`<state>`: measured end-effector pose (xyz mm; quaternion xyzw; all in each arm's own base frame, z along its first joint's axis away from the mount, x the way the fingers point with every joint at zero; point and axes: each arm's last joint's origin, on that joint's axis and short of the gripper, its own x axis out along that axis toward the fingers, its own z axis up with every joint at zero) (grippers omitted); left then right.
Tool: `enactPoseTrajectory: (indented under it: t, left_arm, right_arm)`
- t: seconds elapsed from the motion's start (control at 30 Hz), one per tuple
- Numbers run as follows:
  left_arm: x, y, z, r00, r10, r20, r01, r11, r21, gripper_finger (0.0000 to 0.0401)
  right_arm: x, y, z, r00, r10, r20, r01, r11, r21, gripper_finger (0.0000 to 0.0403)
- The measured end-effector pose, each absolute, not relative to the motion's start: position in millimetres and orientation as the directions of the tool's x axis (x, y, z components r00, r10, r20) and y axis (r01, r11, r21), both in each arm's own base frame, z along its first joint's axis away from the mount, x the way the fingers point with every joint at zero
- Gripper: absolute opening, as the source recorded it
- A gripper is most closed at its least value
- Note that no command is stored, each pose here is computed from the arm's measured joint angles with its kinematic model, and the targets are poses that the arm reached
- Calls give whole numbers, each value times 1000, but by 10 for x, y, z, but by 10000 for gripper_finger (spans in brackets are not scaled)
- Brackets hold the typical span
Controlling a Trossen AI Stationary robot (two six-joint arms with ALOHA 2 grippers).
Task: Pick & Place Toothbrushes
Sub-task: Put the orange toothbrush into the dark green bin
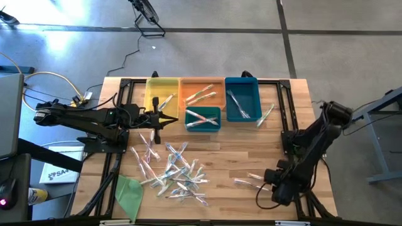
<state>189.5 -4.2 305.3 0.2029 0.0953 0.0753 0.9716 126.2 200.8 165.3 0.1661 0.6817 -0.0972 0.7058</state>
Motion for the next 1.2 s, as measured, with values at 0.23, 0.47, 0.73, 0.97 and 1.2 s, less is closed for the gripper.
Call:
enactPoseTrajectory:
  t: [0.23,0.47,0.73,0.97,1.2]
  left_arm:
    - [1895,-42,3053,970,185,-155,-108,906,409,0]
    - [1895,-42,3053,970,185,-155,-108,906,409,0]
    - [1895,-42,3053,970,185,-155,-108,906,409,0]
    - [1895,-42,3053,970,185,-155,-108,906,408,0]
    - [1894,-42,3053,970,185,-154,-108,906,408,0]
  right_arm:
    - [1284,2027,1487,23,4,-1000,377,926,12,170]
    - [1277,2012,1477,18,-23,-1000,375,927,-15,163]
    - [1280,1992,1413,66,-26,-997,384,923,2,144]
    - [1244,1950,1287,67,21,-998,421,906,47,142]
    - [1243,1948,1282,66,19,-998,414,909,45,137]
